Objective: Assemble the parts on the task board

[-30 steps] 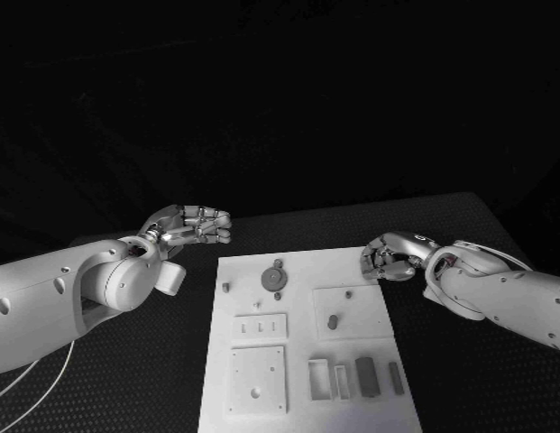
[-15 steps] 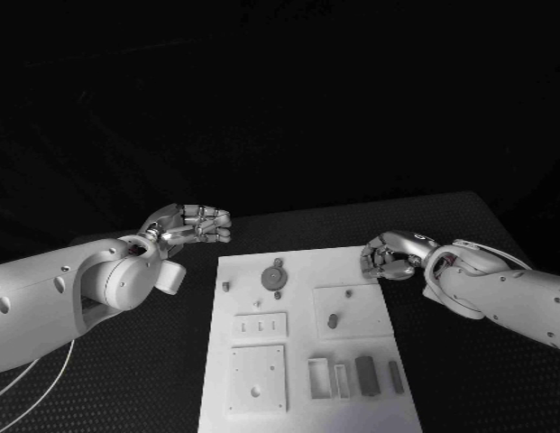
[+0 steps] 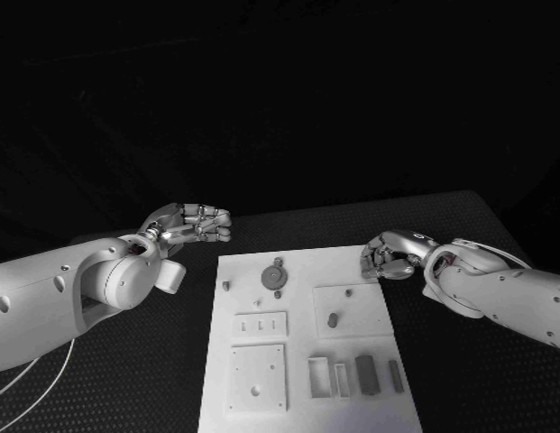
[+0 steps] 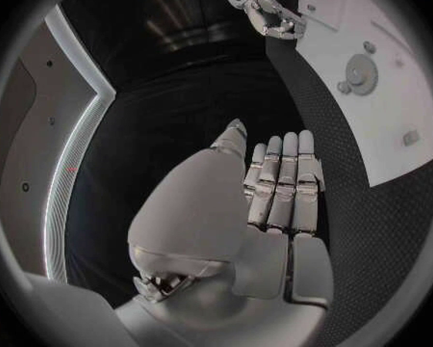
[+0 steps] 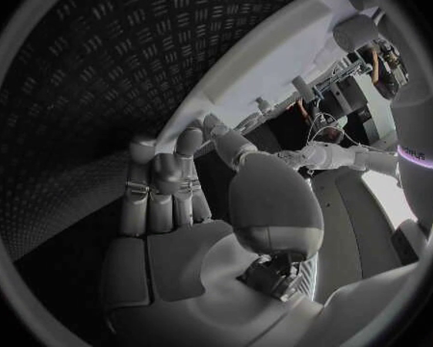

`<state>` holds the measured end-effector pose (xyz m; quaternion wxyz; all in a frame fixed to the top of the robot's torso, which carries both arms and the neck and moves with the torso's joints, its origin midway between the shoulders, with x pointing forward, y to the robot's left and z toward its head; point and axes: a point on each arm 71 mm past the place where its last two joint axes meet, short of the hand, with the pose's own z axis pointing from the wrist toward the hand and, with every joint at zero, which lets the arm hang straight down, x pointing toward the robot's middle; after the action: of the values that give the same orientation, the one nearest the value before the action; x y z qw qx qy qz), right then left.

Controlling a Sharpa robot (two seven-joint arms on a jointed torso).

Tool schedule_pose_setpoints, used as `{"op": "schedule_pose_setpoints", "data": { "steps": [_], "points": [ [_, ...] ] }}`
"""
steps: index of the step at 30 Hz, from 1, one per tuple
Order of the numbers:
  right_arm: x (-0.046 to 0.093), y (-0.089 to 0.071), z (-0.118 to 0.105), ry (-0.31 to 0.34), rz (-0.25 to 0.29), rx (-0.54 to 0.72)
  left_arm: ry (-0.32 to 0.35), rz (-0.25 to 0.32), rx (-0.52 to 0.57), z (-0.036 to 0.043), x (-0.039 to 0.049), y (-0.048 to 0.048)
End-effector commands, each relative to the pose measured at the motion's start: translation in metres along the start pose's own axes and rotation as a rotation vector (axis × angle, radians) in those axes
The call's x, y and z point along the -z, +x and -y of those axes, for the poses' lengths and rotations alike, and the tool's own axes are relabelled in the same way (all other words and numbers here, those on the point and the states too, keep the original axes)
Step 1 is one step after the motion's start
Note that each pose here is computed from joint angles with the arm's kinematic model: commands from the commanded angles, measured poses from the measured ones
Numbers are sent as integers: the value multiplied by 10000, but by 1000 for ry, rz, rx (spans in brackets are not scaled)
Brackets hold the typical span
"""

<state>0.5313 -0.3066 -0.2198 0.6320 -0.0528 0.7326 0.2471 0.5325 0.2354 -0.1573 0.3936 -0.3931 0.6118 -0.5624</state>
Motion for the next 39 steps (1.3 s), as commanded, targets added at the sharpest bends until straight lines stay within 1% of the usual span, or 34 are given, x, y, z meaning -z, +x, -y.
{"op": "schedule_pose_setpoints", "data": {
  "steps": [1, 14, 19, 21, 25, 27, 28, 30, 32, 35, 39],
  "points": [
    [0, 33, -8, -8, -21, 10, 10, -15, 8, 16, -5, 19],
    [-12, 19, -39, -5, 11, 15, -3, -12, 1, 7, -2, 12],
    [-13, 10, -57, 10, 26, 17, -22, -4, -30, -6, 1, 4],
    [-13, 3, -68, 12, 30, 24, -30, -12, -39, -12, 3, 10],
    [-39, -69, -123, 13, 44, 23, -54, -56, -75, -29, 8, 44],
    [-54, -107, -158, 9, 50, 24, -70, -91, -103, -41, 11, 68],
    [-63, -129, -186, 5, 51, 26, -78, -118, -139, -48, 14, 91],
    [-81, -170, -254, -7, 53, 35, -86, -145, -217, -56, 16, 128],
    [-101, -211, -337, -21, 54, 42, -104, -165, -257, -69, 15, 161],
    [-131, -251, -456, -38, 52, 56, -125, -167, -280, -82, 11, 186],
    [-168, -275, -646, -57, 38, 80, -161, -140, -299, -84, 5, 229]
  ]
}}
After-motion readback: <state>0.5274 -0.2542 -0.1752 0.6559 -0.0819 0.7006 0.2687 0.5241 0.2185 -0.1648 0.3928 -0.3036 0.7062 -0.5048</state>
